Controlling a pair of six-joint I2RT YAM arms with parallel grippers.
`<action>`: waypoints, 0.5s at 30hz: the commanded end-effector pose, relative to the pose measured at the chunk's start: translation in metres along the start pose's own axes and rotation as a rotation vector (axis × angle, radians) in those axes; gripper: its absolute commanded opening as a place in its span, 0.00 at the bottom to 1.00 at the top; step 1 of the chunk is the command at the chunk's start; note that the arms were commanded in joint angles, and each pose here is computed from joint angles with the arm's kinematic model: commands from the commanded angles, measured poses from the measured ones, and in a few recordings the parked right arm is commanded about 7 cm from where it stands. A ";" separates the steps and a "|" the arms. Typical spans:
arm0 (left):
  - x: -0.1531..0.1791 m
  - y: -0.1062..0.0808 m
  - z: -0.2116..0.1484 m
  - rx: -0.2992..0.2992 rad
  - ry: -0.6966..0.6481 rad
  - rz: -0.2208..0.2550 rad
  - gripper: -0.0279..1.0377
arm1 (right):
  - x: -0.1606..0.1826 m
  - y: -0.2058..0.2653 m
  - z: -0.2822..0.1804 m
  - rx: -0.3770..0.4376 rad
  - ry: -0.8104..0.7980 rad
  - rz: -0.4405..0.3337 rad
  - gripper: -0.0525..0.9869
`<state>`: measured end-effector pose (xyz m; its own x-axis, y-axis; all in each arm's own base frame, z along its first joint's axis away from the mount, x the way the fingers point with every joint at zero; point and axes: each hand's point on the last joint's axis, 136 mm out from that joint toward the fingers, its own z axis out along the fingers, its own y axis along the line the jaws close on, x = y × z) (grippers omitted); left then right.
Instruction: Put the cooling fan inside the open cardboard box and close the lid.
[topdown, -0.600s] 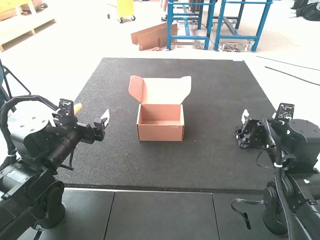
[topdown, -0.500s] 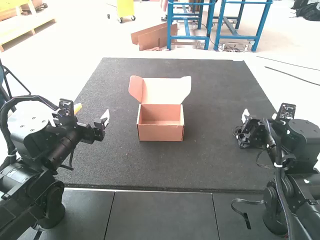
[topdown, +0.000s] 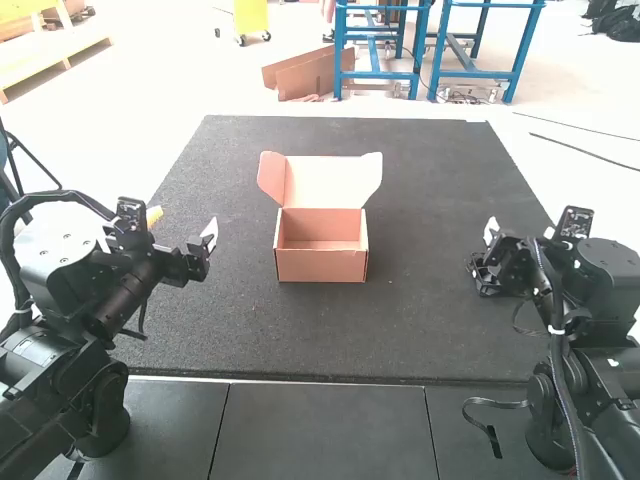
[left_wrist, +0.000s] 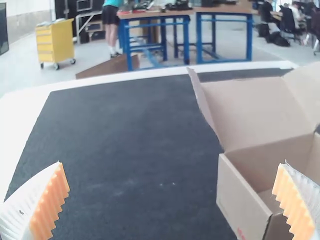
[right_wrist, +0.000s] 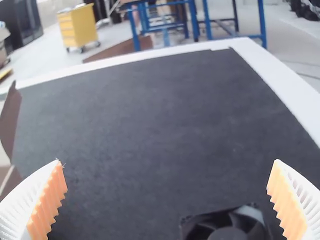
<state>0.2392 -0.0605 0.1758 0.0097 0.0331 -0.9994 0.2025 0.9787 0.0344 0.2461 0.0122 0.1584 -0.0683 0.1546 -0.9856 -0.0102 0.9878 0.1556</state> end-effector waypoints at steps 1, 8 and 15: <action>-0.003 0.004 0.000 -0.017 -0.018 -0.015 0.93 | -0.005 0.002 0.000 -0.014 -0.023 0.014 0.93; -0.012 0.005 -0.001 -0.025 -0.057 -0.024 0.93 | -0.013 0.004 -0.001 -0.023 -0.056 0.020 0.93; -0.046 0.010 -0.005 -0.046 -0.185 -0.029 0.93 | -0.055 0.007 -0.007 -0.028 -0.210 0.001 0.93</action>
<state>0.2371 -0.0568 0.2124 0.1497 -0.0212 -0.9885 0.1841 0.9829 0.0068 0.2452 0.0141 0.2004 0.0975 0.1736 -0.9800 -0.0493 0.9843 0.1695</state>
